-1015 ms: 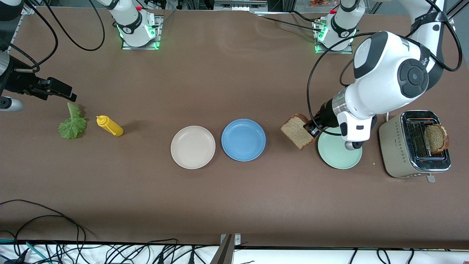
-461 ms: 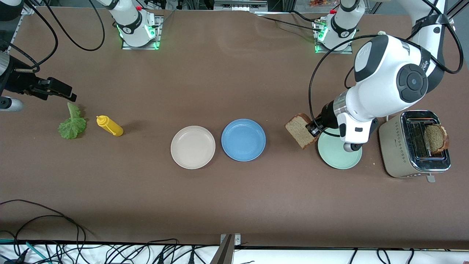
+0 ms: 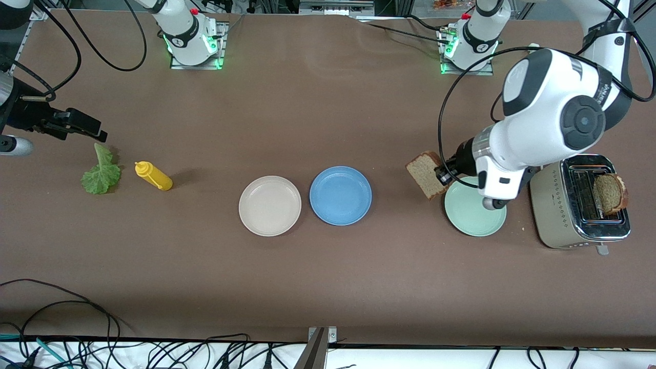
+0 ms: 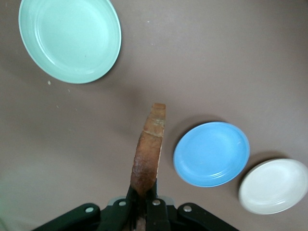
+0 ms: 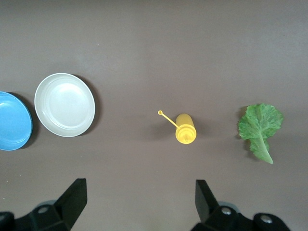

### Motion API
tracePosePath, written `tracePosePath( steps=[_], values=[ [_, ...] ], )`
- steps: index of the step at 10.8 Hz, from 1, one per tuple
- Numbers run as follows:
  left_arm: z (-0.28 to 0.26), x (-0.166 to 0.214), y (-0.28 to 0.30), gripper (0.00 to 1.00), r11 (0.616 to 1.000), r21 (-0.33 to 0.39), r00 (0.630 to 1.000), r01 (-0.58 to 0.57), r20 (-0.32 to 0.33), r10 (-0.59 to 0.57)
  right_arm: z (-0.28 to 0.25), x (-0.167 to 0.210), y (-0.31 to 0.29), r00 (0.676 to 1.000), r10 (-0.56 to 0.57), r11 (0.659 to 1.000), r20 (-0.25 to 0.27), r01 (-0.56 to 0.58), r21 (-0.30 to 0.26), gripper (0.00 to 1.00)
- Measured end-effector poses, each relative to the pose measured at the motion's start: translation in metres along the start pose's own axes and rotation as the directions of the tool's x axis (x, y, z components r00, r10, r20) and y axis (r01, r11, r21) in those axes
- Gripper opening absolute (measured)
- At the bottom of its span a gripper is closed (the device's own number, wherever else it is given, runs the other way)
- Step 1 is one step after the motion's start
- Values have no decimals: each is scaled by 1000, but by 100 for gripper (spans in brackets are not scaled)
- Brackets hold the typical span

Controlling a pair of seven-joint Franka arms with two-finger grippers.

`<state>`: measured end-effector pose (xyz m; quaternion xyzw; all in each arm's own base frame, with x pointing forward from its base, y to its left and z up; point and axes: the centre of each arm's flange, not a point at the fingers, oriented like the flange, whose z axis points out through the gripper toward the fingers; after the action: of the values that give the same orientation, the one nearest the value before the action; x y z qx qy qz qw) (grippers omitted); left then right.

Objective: Make sandwich in blue plate with both arms
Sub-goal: 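Move the bread slice with the left gripper toward the blue plate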

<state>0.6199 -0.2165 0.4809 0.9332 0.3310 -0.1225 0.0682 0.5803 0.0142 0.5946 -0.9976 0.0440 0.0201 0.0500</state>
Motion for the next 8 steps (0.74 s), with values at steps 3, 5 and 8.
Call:
tracePosePath(
  steps=[3,5,8],
  values=[
    [17,-36,14,8,887,174,898,-429,-24,439,0,0,0,1000,-3,1000,0,3,0,100],
    [19,-41,16,8,878,185,892,-441,-22,452,0,0,0,1000,-5,1000,0,5,0,100],
    [33,-64,30,8,866,160,878,-474,16,478,0,0,0,1000,-7,1000,0,7,0,100]
  ],
)
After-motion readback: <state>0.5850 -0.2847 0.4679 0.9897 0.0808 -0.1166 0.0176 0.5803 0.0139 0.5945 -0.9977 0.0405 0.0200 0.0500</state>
